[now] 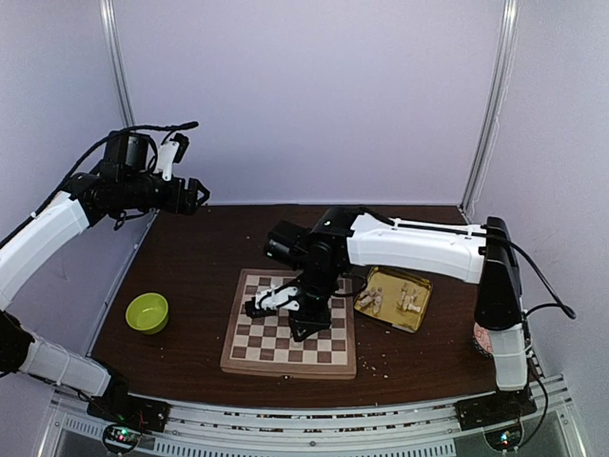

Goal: Set up the chess pieces on the board
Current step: Place the queen at d1.

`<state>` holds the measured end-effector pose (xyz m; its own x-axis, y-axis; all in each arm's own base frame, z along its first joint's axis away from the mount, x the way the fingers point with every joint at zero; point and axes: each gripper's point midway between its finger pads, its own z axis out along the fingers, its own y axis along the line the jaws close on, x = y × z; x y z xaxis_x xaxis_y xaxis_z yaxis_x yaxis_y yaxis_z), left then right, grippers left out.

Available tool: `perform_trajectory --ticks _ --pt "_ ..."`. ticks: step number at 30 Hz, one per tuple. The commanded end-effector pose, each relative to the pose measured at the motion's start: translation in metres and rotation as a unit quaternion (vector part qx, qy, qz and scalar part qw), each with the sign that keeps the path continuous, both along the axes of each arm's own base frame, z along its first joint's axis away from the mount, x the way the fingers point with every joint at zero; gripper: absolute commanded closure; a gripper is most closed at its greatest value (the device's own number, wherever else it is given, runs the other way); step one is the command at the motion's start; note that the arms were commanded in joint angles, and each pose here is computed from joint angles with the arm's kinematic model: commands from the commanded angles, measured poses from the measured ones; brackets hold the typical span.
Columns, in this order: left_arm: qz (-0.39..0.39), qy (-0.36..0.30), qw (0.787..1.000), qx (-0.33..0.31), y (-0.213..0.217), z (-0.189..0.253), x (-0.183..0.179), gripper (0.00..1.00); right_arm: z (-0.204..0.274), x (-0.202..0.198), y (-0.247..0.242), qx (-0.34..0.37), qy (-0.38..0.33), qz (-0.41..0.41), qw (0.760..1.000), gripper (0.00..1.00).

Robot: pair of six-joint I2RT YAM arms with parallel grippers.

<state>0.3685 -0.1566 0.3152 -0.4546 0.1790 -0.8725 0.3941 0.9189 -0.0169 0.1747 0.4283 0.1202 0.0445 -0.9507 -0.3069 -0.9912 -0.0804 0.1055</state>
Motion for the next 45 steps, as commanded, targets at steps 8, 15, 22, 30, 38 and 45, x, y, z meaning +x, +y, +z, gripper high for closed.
perform_trajectory --ticks 8,15,22,30,38,45 --pt "0.002 -0.01 1.0 0.009 0.001 0.0 0.004 0.13 -0.021 -0.006 0.013 -0.017 -0.002 -0.006 1.0 1.0" --pt "0.002 -0.011 1.0 0.01 0.001 0.001 0.004 0.13 -0.028 -0.002 0.016 -0.023 -0.007 -0.014 1.0 1.0" --pt "0.002 -0.013 1.0 0.01 0.002 0.003 0.003 0.13 -0.034 -0.003 0.018 -0.027 -0.004 -0.012 1.0 1.0" --pt "0.001 -0.014 1.0 0.011 0.002 0.003 0.002 0.13 -0.036 -0.007 0.017 -0.031 -0.001 -0.007 1.0 1.0" --pt "0.001 -0.013 1.0 0.01 0.002 0.002 0.002 0.13 -0.038 -0.008 0.014 -0.038 -0.003 -0.004 0.999 1.0" --pt "0.0 -0.011 1.0 0.01 0.001 0.001 0.003 0.13 -0.042 -0.01 0.011 -0.043 -0.002 -0.001 0.999 1.0"
